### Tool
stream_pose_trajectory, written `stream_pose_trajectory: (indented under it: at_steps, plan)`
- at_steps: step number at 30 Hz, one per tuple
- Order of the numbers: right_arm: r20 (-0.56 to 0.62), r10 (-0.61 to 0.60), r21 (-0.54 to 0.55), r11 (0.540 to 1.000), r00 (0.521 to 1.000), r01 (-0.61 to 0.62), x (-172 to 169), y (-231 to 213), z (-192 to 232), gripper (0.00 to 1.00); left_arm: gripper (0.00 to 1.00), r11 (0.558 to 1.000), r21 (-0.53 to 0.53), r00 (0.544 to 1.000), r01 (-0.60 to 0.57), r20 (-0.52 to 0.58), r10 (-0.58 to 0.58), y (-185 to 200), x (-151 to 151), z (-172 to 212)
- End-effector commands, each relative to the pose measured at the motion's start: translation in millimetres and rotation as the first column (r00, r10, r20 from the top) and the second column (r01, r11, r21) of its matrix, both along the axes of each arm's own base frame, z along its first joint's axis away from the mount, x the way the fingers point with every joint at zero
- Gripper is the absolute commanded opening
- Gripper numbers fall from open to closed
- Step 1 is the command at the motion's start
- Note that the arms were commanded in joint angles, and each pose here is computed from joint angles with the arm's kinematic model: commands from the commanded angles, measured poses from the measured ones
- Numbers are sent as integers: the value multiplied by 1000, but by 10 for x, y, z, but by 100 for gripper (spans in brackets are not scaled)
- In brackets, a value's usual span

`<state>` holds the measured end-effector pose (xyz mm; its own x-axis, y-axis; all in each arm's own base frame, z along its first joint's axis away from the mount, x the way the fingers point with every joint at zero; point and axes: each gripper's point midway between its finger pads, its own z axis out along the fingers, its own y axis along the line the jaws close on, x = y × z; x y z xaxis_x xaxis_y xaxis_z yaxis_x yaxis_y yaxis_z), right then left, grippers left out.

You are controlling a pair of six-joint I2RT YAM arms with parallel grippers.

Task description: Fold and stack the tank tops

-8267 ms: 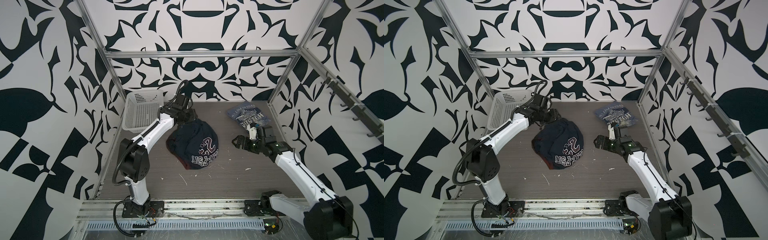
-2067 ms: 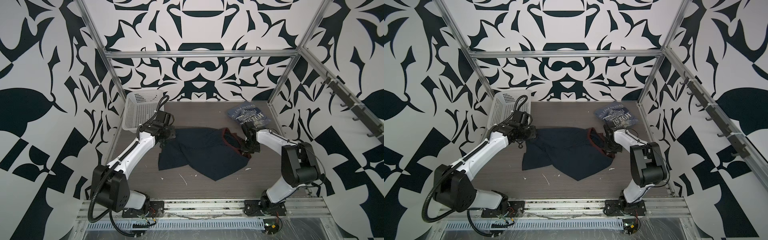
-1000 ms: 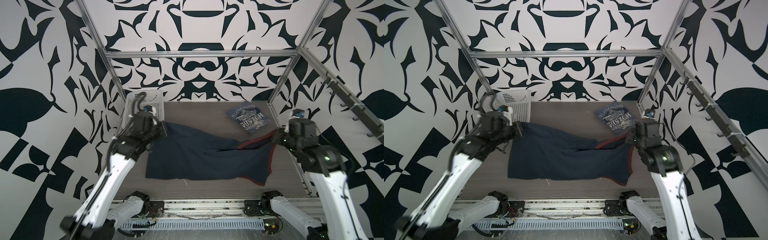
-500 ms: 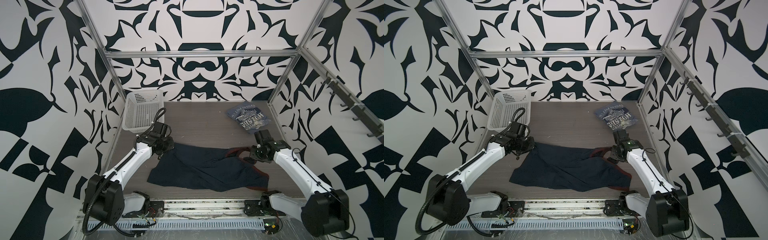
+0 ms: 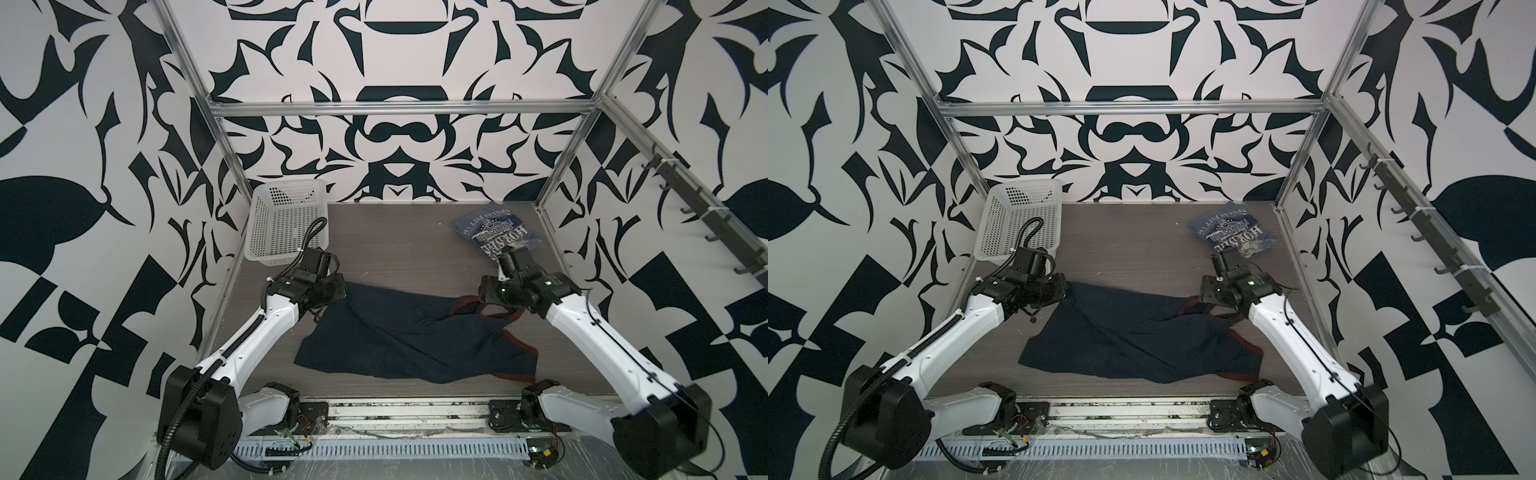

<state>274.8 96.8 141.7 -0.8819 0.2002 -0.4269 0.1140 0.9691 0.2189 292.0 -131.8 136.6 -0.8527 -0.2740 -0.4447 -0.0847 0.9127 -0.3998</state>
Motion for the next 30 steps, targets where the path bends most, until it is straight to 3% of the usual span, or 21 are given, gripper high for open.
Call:
stream_pose_trajectory:
  at_steps: [1,5,12,24,30]
  plan:
    - [-50,7,160,987,999,1,99,342,-260,69,2,1000,-12,998,-16,58,17,26,40,108]
    - [-69,-4,227,974,998,19,232,490,-487,65,2,1000,-25,998,-14,54,15,14,21,95]
    - [-111,-54,199,977,992,75,342,469,-815,56,2,999,-36,999,-6,43,8,-12,9,59]
    - [-151,-93,125,986,984,112,310,353,-1014,67,2,1000,-30,999,-7,42,8,-11,25,51]
    - [-155,-52,194,978,987,82,395,516,-1070,55,2,1000,-29,999,-6,45,7,-14,36,68]
